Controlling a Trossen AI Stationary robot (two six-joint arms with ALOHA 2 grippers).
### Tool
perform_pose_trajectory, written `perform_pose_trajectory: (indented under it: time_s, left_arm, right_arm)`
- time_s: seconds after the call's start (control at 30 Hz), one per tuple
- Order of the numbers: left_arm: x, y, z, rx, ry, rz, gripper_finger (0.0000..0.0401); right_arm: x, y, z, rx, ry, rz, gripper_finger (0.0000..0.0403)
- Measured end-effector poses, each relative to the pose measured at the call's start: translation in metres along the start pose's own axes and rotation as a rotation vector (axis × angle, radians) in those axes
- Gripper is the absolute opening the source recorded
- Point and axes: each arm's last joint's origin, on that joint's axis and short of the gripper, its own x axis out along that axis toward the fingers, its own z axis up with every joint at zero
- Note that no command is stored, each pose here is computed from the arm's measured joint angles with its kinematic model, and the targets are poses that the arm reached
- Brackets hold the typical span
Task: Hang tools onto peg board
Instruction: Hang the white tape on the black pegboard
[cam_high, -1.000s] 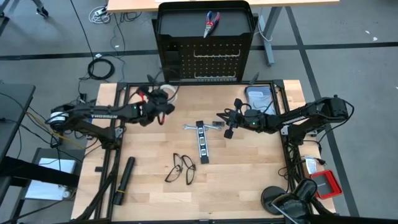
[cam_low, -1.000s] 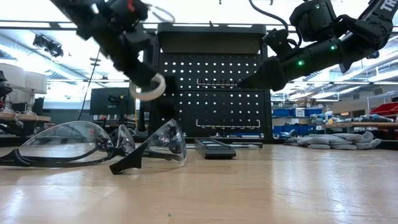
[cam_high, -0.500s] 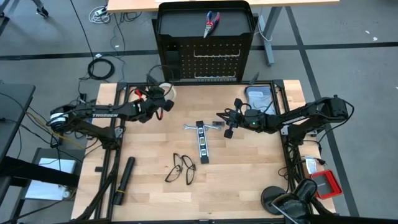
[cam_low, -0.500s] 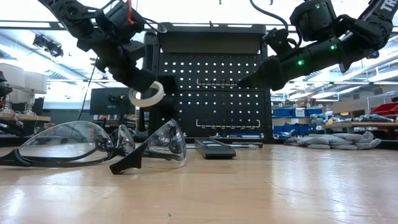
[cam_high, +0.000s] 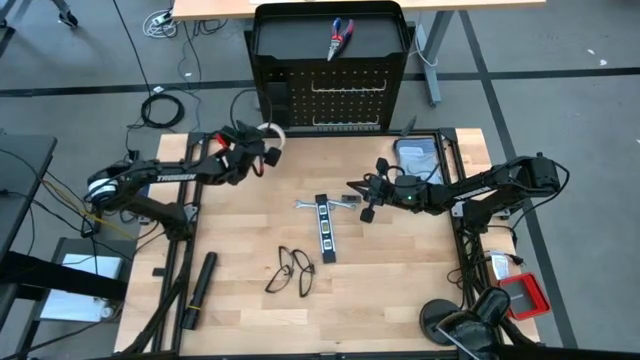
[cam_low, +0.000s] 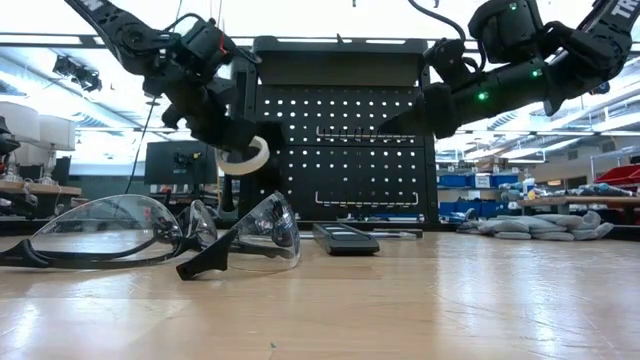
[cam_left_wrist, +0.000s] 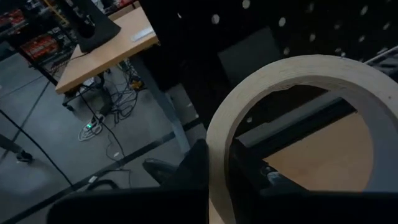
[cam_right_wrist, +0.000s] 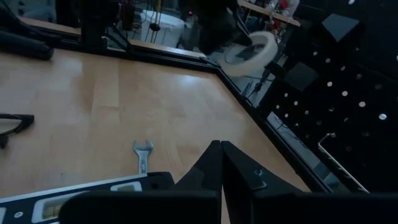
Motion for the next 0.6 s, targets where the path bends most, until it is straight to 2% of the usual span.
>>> perform_pose_trajectory:
  time_s: [0.23,0.6]
  left_arm:
    - [0.018,-0.005,0.005,0.033,0.015,-0.022,0.0026]
    - [0.029,-0.001,0.020,-0.003,-0.023,-0.042,0.0026]
  right_arm:
    - [0.000,0.000,0.000,0.001,-0.003,0.002,0.0021]
    - [0.000,0.000,0.001,0.001,-0.014,0.000,0.0012]
